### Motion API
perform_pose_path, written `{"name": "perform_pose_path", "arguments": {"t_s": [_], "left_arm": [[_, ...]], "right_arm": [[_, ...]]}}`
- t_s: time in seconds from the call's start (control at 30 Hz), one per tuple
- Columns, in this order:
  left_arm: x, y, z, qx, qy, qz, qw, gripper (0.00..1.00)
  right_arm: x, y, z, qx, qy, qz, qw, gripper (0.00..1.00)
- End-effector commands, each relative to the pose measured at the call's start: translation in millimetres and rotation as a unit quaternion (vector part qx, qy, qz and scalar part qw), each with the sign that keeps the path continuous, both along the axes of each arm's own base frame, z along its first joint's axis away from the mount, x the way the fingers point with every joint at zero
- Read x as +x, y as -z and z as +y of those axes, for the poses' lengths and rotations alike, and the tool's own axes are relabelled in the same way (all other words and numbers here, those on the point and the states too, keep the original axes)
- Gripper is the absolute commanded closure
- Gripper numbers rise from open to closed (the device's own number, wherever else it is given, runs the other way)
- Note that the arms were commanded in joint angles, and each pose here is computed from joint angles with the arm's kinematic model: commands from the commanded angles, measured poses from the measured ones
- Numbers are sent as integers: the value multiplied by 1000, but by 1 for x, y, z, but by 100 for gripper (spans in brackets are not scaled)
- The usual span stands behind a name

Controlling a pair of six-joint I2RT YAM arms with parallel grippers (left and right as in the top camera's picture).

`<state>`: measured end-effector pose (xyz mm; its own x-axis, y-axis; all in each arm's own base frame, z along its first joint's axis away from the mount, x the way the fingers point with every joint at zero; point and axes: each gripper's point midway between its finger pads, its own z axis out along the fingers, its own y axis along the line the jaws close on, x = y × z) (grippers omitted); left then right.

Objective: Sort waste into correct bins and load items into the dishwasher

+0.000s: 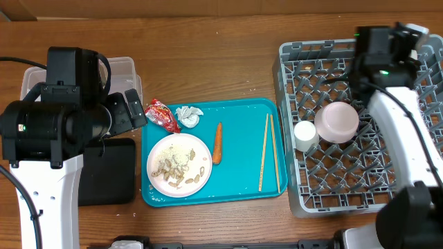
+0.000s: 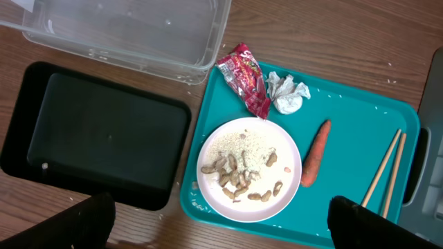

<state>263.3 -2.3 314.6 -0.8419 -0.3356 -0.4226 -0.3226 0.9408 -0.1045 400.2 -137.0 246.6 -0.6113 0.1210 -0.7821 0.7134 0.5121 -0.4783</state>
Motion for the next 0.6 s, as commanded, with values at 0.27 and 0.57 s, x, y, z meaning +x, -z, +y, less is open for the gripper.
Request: {"name": "perform_pose_path", "arguments": {"t_s": [0.27, 0.57], "left_arm": [[1, 1, 4, 4, -10, 2, 1000, 0], [1, 1, 4, 4, -10, 2, 1000, 0]], "right_arm": [[17, 19, 13, -161, 38, 101, 981, 96], [28, 19, 28, -165, 11, 110, 980, 96]]}}
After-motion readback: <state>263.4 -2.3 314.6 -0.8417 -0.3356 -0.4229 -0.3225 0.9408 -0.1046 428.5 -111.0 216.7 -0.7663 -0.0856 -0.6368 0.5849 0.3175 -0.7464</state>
